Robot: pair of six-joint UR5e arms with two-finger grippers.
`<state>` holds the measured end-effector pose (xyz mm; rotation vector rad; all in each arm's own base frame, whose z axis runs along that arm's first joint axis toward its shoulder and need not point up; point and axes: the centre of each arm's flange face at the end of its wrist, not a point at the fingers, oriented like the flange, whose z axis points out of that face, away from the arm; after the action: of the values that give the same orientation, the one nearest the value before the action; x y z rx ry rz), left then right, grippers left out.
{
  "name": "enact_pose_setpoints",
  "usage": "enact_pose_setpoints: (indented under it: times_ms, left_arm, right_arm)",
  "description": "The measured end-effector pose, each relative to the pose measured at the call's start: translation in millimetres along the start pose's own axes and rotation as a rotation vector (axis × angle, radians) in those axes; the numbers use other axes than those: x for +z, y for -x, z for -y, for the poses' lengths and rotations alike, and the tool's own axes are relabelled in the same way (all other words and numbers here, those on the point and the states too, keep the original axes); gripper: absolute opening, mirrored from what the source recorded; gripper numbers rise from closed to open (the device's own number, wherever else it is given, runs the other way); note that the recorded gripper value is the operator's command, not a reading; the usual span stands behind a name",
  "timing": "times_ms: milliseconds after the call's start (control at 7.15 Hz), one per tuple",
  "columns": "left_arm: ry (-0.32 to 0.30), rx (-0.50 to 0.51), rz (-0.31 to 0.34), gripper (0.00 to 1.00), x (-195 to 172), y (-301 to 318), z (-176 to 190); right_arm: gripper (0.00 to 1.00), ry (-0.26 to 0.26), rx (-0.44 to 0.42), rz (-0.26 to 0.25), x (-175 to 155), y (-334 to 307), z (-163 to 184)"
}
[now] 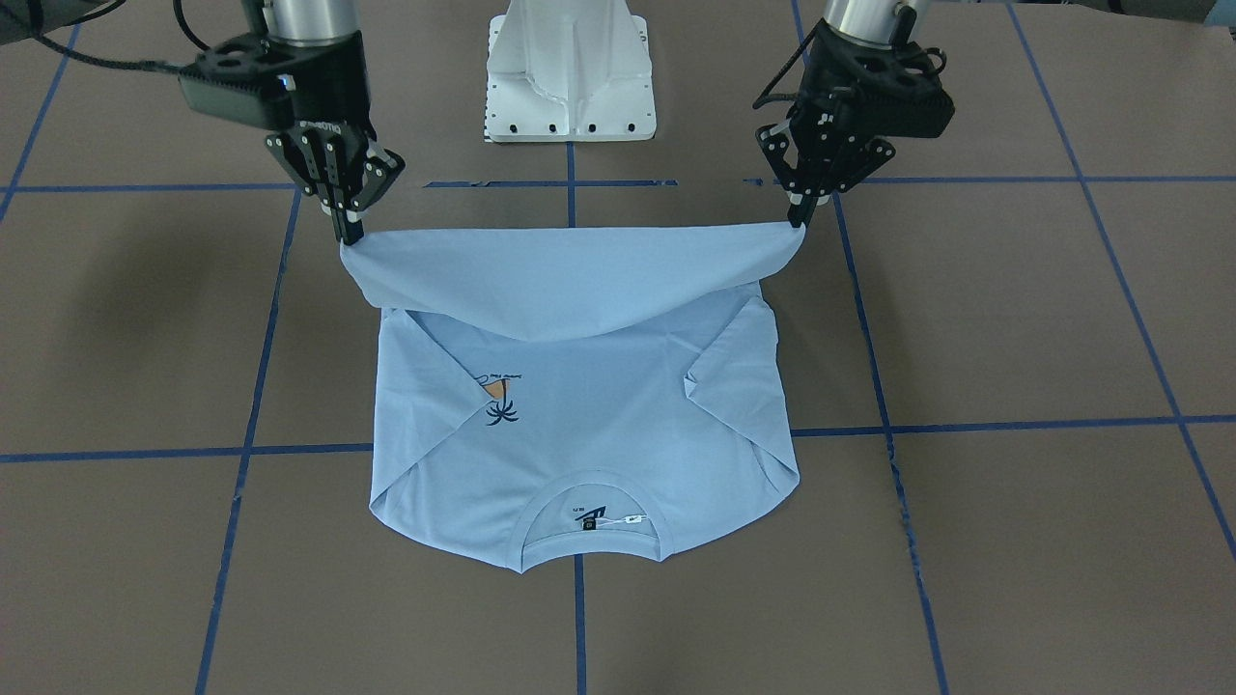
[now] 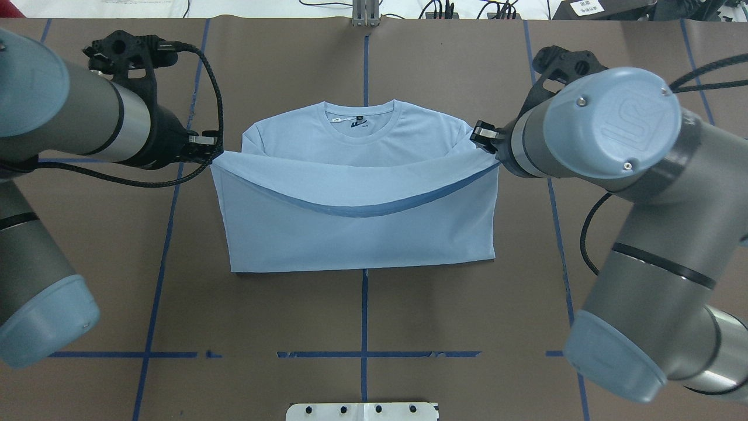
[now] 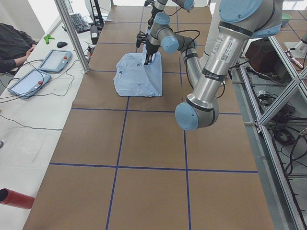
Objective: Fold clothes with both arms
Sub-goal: 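Lift the hem with both grippers and fold it toward the collar, then lay the hem down near the collar and open both grippers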
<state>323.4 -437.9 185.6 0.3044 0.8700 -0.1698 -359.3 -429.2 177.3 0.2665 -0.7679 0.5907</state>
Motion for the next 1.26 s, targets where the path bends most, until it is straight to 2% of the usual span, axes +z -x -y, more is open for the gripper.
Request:
enact_pose_setpoints:
  times_ms: [140, 420, 699, 979, 1259]
  left_arm:
    - [-0.018, -0.003, 0.022, 0.00, 34, -1, 16]
    - [-0.052, -0.007, 0.048, 0.00, 110, -2, 46]
    - [-0.072, -0.008, 0.056, 0.00, 172, 3, 66]
    - [-0.080, -0.007, 0.074, 0.00, 207, 11, 74]
    - [-0.084, 0.006, 0.082, 0.00, 214, 11, 81]
  right_arm:
    - [0.00, -0.016, 0.002, 0.006, 38, 14, 14]
    - [0.00, -0.038, -0.018, -0.034, 106, 37, 37]
    - [0.00, -0.046, -0.029, -0.059, 172, 47, 46]
    - [0.00, -0.049, -0.033, -0.080, 213, 42, 49]
    - [0.00, -0.053, -0.052, -0.089, 222, 38, 55]
